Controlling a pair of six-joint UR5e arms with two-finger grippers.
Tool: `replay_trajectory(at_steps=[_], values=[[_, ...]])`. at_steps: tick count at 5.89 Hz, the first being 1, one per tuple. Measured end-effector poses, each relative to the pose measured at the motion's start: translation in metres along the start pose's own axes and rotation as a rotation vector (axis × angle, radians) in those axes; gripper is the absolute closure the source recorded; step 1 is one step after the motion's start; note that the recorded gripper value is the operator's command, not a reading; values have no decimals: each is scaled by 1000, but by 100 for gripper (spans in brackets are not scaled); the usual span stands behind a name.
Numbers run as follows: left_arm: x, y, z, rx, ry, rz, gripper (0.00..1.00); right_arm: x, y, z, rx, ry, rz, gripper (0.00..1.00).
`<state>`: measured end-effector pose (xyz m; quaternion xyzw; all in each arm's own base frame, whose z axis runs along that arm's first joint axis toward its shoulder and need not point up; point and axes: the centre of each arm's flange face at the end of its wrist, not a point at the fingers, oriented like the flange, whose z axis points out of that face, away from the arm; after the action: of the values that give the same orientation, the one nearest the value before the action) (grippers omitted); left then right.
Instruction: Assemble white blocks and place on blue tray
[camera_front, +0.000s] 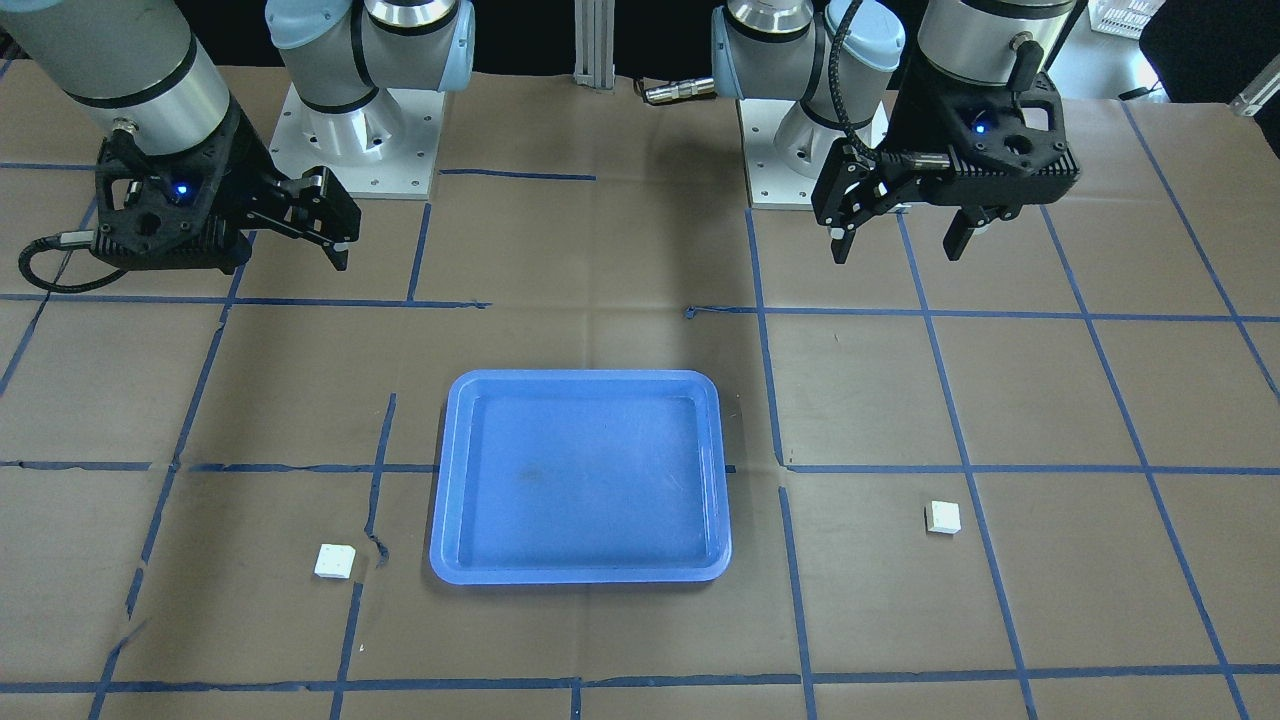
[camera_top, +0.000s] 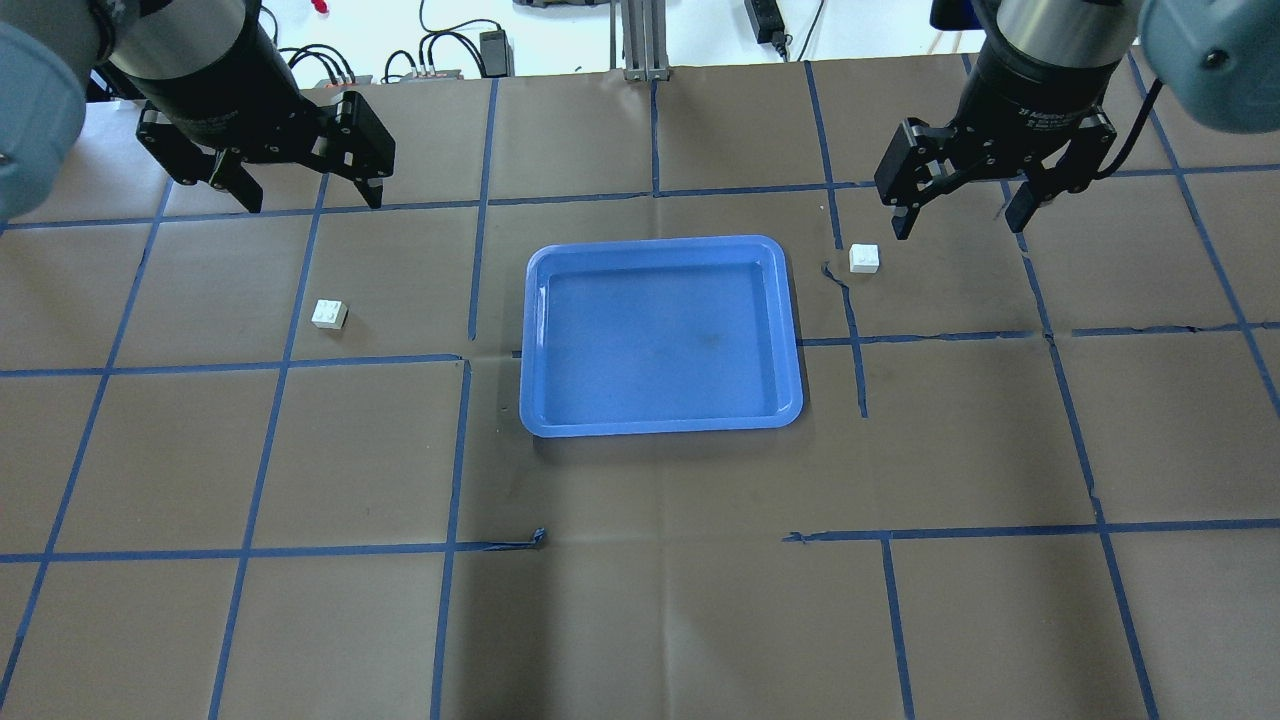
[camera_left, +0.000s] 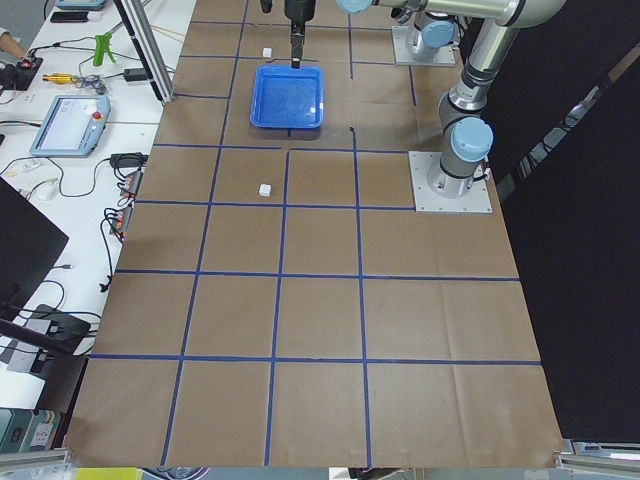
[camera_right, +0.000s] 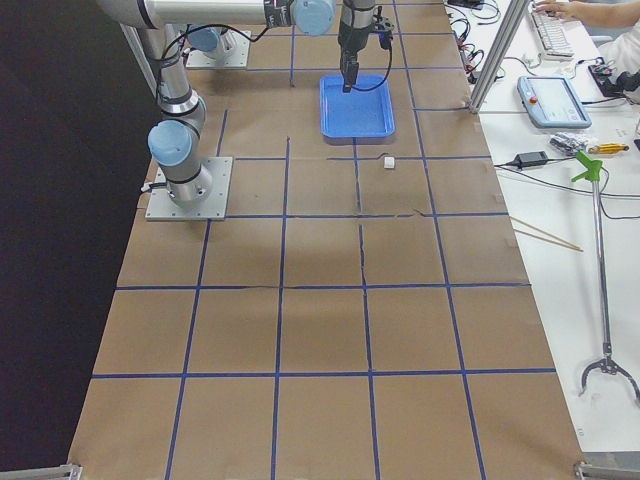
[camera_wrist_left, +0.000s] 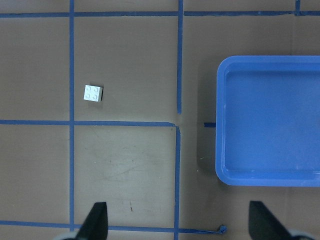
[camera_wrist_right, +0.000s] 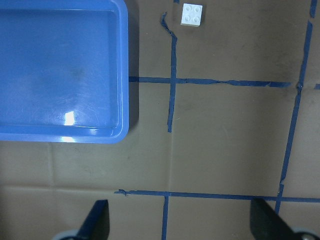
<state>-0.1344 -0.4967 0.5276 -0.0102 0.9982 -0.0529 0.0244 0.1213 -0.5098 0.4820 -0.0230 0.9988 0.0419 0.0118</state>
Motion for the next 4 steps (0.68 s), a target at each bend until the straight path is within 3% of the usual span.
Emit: replay_trajectory(at_steps=[4], values=[[-5, -3, 2, -8, -2, -1, 0, 0, 0, 1, -8, 3, 0, 0]])
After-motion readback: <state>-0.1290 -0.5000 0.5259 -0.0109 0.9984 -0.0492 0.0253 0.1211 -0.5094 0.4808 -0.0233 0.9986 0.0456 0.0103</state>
